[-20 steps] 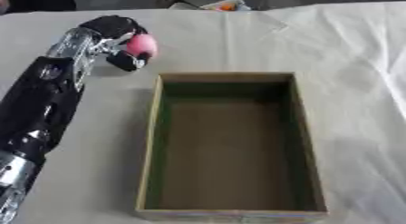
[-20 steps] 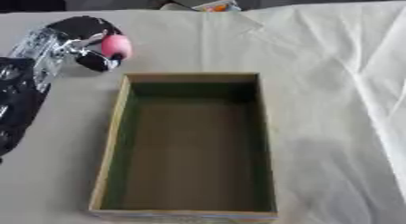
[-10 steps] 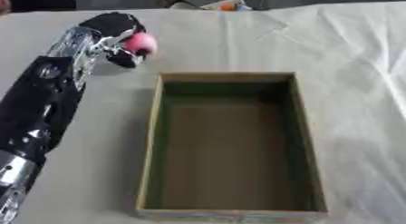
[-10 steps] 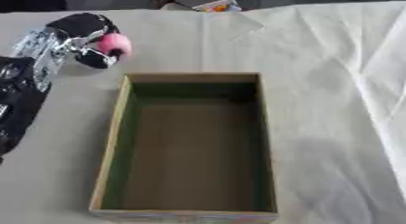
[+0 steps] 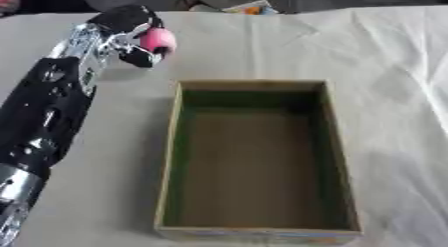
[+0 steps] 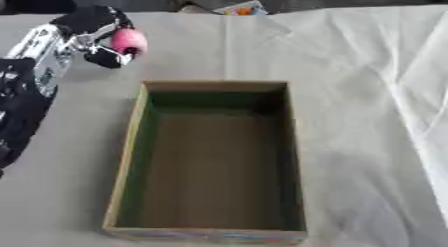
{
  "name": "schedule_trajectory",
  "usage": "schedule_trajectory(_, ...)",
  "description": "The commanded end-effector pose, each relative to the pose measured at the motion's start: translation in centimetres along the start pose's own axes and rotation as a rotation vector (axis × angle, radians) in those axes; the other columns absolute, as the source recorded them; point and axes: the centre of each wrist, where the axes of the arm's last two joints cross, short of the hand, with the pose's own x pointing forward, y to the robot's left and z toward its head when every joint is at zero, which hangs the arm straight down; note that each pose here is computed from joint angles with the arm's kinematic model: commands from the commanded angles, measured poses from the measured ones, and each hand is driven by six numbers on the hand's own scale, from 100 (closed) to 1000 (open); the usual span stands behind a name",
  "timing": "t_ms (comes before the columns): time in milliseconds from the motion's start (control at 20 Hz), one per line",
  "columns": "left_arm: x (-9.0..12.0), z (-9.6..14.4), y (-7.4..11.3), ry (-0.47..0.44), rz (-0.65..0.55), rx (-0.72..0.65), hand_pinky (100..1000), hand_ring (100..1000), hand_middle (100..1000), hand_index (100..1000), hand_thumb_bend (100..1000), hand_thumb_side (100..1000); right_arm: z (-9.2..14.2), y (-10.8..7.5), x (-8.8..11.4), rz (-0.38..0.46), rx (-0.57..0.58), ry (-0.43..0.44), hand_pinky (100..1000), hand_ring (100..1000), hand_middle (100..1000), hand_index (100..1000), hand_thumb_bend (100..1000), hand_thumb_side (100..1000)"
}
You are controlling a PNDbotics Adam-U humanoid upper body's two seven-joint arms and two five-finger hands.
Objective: Pick up objects on the table and place them in the box.
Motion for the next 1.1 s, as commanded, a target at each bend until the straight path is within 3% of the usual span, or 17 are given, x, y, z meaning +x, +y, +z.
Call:
schedule_trajectory(50,-0.2,0.3,2.0,-0.016,0.020,0.077,280,509,528,629,100,280,-0.4,-0.5,0.7,0.005,0.004,-0.020,561,715,572,824,100,1000)
schedule_trajectory(250,0.2,0.6,2.5,-0.043,0.082,0.124,251,474,504,602,100,308,-0.3,-0.6,0.7,-0.007,-0.001,-0.014,562,716,572,823,100,1000)
schedule_trajectory(450,1.8,1.4,4.3,-0.147,0.119,0.204,247,465,501,597,100,322,-0.1,-0.8,0.7,-0.016,-0.006,-0.008,563,716,573,822,100,1000)
schedule_trajectory(850,9.8,4.7,8.6,-0.481,0.150,0.378,241,462,497,594,100,364,0.0,-1.1,0.8,-0.038,-0.007,-0.003,565,716,575,821,100,1000)
schedule_trajectory(1100,13.7,6.6,9.5,-0.663,0.167,0.358,241,458,497,595,100,339,-0.1,-1.2,0.9,-0.047,-0.009,-0.002,565,716,575,821,100,1000)
